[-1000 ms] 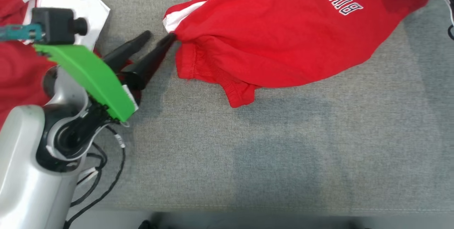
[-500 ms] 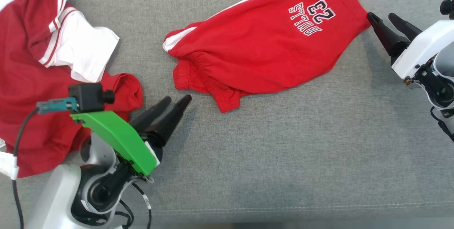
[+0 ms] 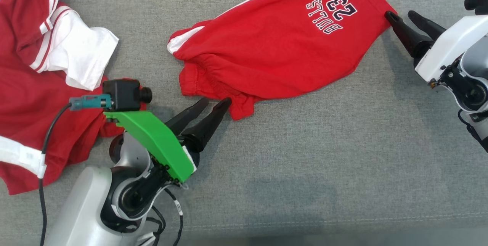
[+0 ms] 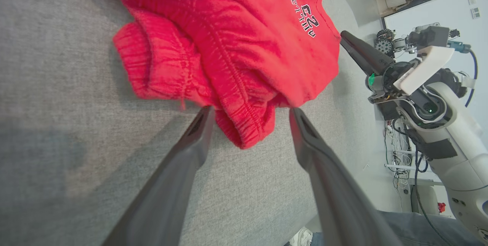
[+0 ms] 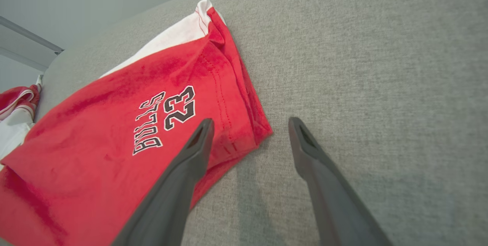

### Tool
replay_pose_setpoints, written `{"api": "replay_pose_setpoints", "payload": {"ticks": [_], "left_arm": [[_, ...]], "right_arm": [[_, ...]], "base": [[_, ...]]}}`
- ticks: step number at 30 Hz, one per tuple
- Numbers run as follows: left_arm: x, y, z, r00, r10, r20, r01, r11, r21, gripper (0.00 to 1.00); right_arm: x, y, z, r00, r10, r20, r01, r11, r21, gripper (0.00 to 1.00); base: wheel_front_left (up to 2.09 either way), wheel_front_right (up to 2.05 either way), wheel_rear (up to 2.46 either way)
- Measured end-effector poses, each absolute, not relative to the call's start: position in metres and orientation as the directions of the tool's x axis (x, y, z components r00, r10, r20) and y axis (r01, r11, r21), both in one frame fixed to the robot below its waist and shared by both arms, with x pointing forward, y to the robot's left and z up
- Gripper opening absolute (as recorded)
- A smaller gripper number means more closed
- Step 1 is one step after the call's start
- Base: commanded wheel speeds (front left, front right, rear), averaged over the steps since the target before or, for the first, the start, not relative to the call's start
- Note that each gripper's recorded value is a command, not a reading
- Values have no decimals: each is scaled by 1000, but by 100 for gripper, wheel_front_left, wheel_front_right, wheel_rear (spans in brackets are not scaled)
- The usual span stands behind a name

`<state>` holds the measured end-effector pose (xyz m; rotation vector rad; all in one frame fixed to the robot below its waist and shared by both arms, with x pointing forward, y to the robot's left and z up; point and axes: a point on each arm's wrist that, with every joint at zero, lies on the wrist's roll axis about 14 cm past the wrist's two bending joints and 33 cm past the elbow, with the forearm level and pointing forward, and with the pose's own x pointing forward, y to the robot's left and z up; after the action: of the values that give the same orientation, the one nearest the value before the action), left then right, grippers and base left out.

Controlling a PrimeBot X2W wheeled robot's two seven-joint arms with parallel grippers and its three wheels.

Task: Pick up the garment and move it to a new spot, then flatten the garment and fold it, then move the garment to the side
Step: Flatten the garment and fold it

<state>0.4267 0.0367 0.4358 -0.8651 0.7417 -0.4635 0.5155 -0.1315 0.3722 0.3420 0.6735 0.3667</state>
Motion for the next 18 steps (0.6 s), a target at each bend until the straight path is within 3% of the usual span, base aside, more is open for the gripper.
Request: {"api": "replay_pose_setpoints", "payload": {"ticks": [18], "left_arm": [[431, 24, 409, 622, -627, -469, 25, 614, -789, 100]], "right_arm": [[515, -106, 365, 665, 499, -555, -267, 853, 448, 100]], "base": [[0, 0, 0]]}}
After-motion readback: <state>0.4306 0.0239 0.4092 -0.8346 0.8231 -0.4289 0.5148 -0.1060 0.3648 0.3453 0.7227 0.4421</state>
